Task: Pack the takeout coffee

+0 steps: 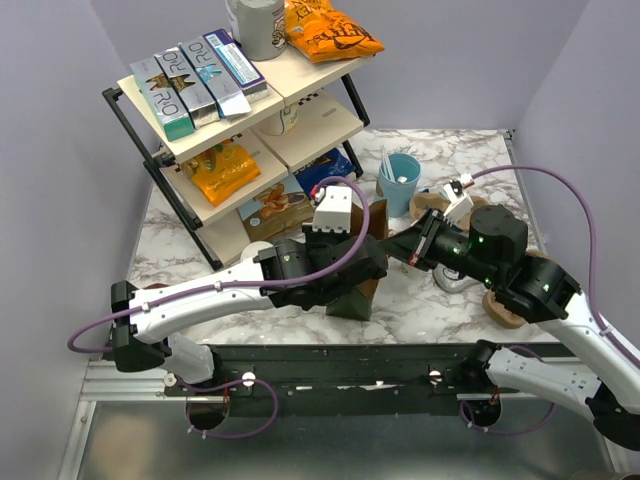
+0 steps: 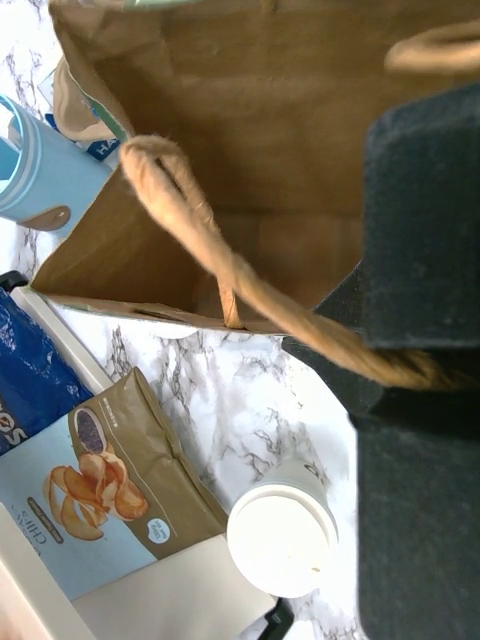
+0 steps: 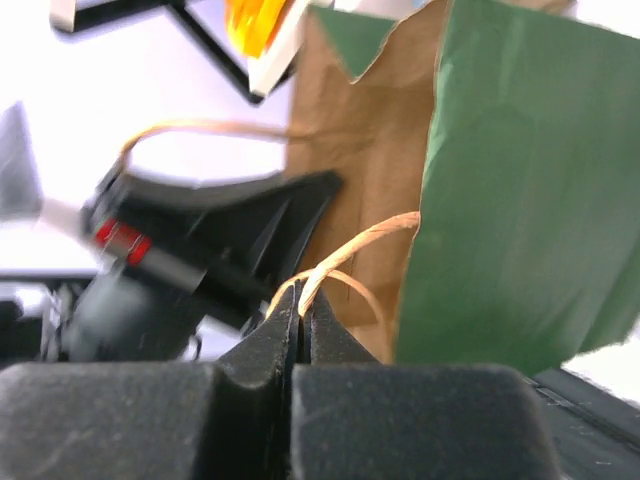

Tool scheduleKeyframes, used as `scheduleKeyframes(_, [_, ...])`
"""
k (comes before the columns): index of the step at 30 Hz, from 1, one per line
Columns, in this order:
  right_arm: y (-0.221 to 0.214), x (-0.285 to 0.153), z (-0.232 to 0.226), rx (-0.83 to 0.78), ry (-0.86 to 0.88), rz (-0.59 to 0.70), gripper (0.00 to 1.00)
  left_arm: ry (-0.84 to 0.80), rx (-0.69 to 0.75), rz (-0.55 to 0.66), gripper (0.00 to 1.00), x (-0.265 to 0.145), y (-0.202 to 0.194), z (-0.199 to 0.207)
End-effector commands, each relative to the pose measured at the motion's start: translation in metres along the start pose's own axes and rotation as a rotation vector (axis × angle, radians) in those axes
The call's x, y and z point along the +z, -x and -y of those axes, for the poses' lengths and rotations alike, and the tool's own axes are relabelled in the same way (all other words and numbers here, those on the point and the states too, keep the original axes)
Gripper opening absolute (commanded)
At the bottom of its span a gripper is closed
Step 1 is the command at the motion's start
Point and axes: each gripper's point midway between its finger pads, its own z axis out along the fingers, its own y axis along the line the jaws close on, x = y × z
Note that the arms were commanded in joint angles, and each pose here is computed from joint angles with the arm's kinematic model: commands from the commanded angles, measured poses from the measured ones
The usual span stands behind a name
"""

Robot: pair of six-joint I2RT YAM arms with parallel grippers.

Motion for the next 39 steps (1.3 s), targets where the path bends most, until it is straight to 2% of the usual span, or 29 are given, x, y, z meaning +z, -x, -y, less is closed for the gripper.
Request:
scheduleKeyframes(1, [-0.024,-0.014,0.006,-0.219,0.014,-0.156,0.01,-0.042,-0.011,-0.027,0.00,0.004,-0.001,-0.018])
scheduleKeyframes(3, [-0.041,-0.012,0.010,-0.229,0.039,-0.253,0.01,-0.122,-0.035,-0.058,0.00,0.003,-0.007,-0.015])
scheduleKeyframes(6, [-0.052,-0.011,0.004,-0.262,0.106,-0.328,0.01,-0.206,-0.036,-0.078,0.00,0.002,-0.011,-0.014])
scheduleKeyframes(12, [-0.052,-0.011,-0.008,-0.350,0.215,-0.392,0.01,-0.227,-0.018,-0.098,0.00,0.010,-0.014,-0.029])
scheduleKeyframes(15, [-0.055,-0.009,0.001,-0.465,0.243,-0.413,0.01,-0.210,-0.029,-0.116,0.00,0.016,-0.018,-0.041])
scheduleKeyframes(24, [-0.033,0.014,0.073,-0.695,0.000,-0.260,0.01,-0.174,-0.032,-0.159,0.00,0.030,-0.027,-0.049])
scheduleKeyframes(30, [-0.026,0.031,0.120,-0.745,-0.147,-0.180,0.01,-0.175,-0.033,-0.160,0.00,0.033,-0.027,-0.049])
scheduleKeyframes(32, [-0.032,0.041,0.140,-0.717,-0.198,-0.185,0.01,-0.184,-0.028,-0.168,0.00,0.034,-0.029,-0.047])
scheduleKeyframes(39, [-0.035,0.067,0.147,-0.766,-0.115,-0.111,0.01,-0.199,-0.014,-0.186,0.00,0.036,-0.034,-0.042])
